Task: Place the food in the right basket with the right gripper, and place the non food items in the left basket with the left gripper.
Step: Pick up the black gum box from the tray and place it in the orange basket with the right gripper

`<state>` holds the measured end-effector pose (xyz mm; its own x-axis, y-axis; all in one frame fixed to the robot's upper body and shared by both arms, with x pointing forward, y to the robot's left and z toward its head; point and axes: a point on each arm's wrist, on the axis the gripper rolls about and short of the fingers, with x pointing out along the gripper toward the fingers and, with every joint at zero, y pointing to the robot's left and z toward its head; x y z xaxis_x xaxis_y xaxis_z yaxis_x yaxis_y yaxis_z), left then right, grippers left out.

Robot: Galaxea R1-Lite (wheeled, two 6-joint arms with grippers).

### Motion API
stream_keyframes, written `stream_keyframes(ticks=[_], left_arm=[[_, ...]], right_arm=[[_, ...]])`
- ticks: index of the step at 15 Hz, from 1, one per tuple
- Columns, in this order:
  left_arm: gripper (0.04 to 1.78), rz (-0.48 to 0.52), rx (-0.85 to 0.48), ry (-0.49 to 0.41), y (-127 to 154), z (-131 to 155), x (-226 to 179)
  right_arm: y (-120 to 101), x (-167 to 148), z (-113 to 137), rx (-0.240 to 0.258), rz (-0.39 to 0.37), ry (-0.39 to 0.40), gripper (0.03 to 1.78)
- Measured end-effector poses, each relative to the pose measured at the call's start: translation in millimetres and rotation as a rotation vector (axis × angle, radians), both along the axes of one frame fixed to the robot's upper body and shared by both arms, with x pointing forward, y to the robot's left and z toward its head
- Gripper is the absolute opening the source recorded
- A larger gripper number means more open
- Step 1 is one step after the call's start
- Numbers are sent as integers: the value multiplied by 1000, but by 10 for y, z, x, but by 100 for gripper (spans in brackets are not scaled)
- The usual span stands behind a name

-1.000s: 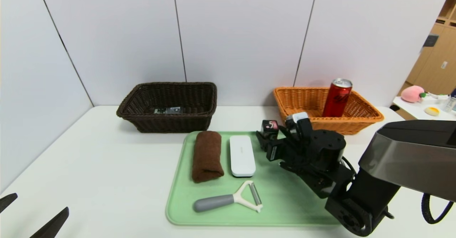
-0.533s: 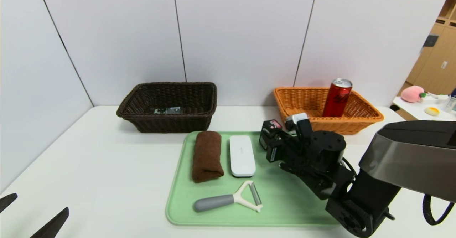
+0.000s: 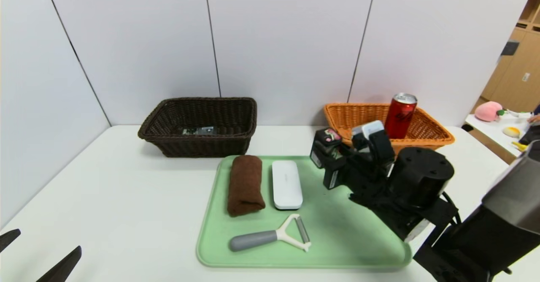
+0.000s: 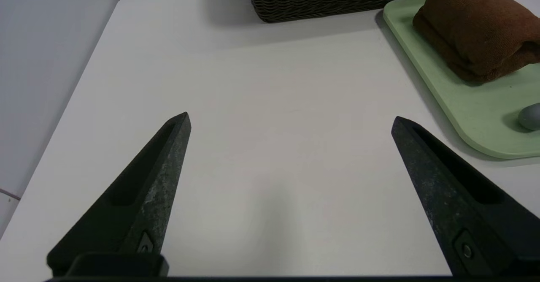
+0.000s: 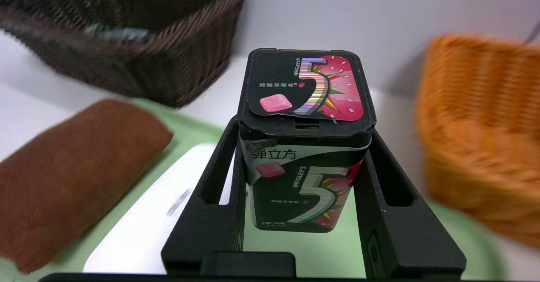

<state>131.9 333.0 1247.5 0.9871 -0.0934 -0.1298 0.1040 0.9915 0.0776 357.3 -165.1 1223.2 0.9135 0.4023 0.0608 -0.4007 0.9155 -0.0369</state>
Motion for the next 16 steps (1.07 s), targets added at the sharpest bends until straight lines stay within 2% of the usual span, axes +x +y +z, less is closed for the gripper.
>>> stream_keyframes(ticks=[3,5,7,10,14,16], left_arm=[[169,2,0,-12,-1,14,-11],[169,4,1,-16,-1,11,-18],[169,2,0,-21,-2,8,-29],[169,3,1,-33,-4,13,-48],[169,1,2,-13,-9,-13,-103],[169,1,1,0,-12,-22,-140]], right_arm=[[-273,34,285,13,-68,-78,72],[-473,174,494,31,-138,-119,72],[-656,324,670,31,-195,-124,72],[-853,503,791,-3,-238,-35,72],[-880,715,848,37,-256,135,72],[-875,814,825,36,-263,146,72]])
